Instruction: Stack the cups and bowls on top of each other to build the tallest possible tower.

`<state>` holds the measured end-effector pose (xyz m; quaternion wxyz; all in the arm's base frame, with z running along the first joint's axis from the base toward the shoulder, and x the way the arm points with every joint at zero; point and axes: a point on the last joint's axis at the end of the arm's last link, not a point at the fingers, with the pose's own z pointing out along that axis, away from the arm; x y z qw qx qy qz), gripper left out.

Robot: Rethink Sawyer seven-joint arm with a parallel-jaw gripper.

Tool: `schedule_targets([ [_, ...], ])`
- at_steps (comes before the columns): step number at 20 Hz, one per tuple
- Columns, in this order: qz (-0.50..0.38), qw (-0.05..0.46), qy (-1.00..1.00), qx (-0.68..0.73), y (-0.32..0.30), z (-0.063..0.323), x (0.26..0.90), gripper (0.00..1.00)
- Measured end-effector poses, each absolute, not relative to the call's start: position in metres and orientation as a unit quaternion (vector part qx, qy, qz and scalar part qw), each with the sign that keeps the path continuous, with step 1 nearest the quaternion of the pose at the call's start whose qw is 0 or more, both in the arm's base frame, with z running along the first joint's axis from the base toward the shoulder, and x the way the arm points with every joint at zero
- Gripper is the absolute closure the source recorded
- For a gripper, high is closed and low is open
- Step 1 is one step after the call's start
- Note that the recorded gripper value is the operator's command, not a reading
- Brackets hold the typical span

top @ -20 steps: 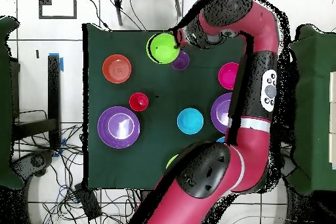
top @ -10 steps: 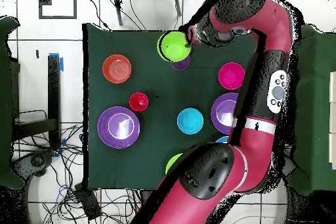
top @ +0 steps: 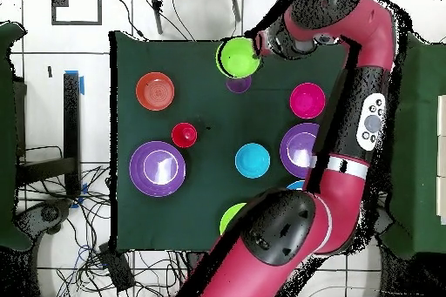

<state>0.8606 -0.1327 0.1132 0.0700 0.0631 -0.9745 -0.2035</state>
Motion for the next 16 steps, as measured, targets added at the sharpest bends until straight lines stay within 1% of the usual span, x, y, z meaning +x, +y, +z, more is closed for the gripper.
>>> schedule_targets([
  [16, -0.201, 0.050, -0.977, 0.051, -0.154, 0.116, 0.866, 1.00],
])
